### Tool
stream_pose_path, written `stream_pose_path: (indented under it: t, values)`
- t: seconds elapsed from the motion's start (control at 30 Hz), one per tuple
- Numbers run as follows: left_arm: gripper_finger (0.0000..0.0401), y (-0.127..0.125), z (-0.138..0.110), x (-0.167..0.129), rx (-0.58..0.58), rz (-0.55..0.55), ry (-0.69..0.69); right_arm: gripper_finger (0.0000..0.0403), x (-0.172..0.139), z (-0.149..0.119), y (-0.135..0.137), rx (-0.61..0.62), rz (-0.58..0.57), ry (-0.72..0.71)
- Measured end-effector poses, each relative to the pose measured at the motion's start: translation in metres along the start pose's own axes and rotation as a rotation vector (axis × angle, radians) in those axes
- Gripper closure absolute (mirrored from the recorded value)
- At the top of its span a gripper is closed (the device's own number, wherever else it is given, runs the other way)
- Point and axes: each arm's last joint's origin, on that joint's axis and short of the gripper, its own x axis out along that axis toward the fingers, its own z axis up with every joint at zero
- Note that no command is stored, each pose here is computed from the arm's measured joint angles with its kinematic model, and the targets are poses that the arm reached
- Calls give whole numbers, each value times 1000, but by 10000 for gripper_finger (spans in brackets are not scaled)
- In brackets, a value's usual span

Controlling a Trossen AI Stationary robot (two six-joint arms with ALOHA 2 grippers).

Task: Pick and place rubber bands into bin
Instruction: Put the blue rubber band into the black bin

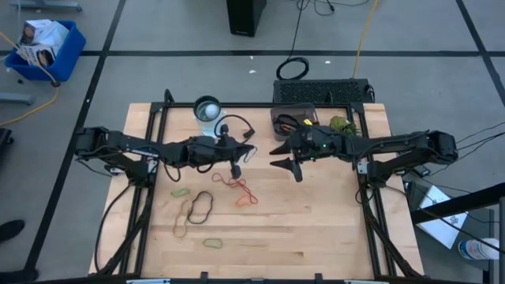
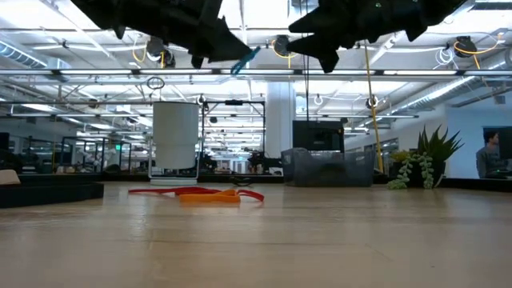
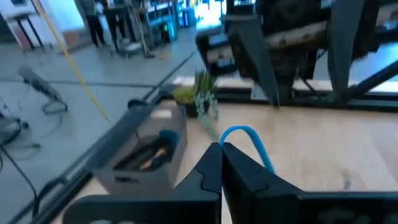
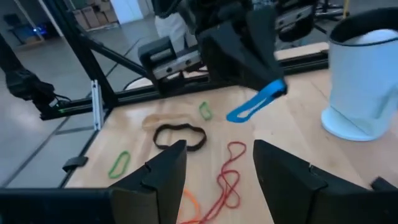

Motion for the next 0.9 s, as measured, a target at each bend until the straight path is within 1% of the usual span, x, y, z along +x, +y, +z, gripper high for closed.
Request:
stream_pose_path:
  t: [0.1, 0.27, 0.37, 0.47, 0.53, 0.67, 0.77, 0.9]
  values:
    - [394, 0, 2, 0, 2, 3, -23, 222, 9, -1, 3, -12, 17, -32]
    - [392, 0, 3, 0, 3, 3, -30, 222, 27, -8, 3, -22, -27, -81]
    - [393, 0, 3, 0, 4, 1, -29, 222, 37, -12, 0, -12, -26, -113]
    - [397, -1, 3, 0, 4, -9, -29, 222, 45, -18, -4, 8, -72, -123]
    - [392, -2, 3, 0, 4, -18, -30, 222, 49, -22, -6, 13, -100, -119]
    - [392, -3, 3, -1, 5, -24, -30, 222, 55, -27, -8, 18, -101, -112]
    - [396, -4, 3, -1, 5, -26, -30, 222, 57, -26, -8, 26, -88, -154]
    - [387, -4, 3, -1, 6, -26, -30, 222, 58, -23, -8, 56, -75, -195]
